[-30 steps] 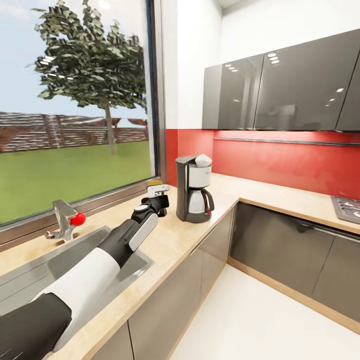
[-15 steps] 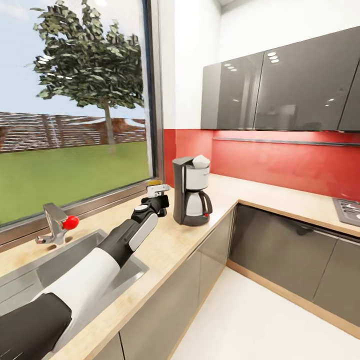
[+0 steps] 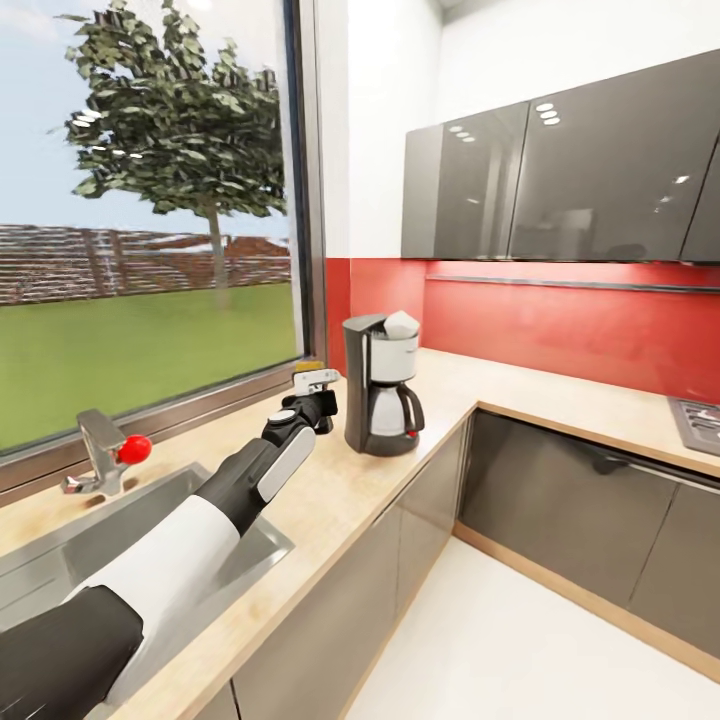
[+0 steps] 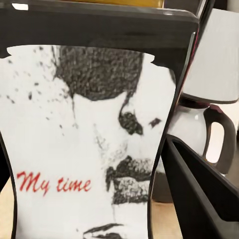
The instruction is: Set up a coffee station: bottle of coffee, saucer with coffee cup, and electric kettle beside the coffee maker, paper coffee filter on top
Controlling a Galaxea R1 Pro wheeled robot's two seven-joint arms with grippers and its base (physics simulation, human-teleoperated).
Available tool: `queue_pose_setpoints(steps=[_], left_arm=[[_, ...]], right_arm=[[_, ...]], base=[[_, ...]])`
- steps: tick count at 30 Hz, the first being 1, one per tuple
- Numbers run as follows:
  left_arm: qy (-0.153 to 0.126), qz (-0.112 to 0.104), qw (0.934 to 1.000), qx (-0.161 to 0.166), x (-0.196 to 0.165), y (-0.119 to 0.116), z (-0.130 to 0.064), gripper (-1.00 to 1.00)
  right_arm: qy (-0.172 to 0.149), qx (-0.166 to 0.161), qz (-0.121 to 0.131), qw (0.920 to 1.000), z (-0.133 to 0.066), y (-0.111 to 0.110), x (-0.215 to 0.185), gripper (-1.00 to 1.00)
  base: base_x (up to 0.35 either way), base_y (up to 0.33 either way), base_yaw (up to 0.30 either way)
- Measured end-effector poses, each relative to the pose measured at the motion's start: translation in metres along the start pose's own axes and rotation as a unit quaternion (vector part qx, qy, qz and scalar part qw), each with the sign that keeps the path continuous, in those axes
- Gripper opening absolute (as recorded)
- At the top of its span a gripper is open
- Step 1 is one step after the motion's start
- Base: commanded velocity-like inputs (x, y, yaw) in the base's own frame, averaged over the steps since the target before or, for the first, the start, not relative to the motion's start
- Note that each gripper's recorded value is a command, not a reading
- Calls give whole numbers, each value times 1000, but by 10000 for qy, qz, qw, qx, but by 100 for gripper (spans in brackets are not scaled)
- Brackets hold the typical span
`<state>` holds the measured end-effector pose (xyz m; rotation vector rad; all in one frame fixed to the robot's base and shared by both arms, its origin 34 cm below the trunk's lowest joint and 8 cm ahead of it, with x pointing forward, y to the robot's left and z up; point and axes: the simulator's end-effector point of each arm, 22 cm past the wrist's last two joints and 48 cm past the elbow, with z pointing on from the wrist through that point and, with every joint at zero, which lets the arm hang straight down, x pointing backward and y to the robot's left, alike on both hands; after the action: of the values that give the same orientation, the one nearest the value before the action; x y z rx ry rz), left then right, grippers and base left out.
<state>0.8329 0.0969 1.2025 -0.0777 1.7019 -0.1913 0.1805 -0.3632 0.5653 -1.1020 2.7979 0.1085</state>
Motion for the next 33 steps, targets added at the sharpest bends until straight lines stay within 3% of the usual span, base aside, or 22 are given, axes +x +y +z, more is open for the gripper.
queue_pose_setpoints(steps=[13, 17, 20, 25, 33], left_arm=[[38, 7, 10000, -29, 3, 3, 1, -100], [112, 21, 9999, -91, 11, 8, 4, -100], [43, -50, 9996, -264, 21, 23, 10, -100], [-1, -18, 9995, -318, 27, 28, 12, -100], [-92, 29, 10000, -16, 38, 20, 17, -100]], right_arm=[[0, 0, 0, 10000, 0, 0, 0, 100], [1, -1, 0, 10000, 0, 0, 0, 100], [2, -2, -1, 10000, 0, 0, 0, 100], [0, 0, 0, 10000, 0, 0, 0, 100], [0, 3, 0, 10000, 0, 0, 0, 100]], base=[[74, 5, 0], [23, 0, 0], [3, 0, 0], [0, 0, 0], [0, 0, 0]])
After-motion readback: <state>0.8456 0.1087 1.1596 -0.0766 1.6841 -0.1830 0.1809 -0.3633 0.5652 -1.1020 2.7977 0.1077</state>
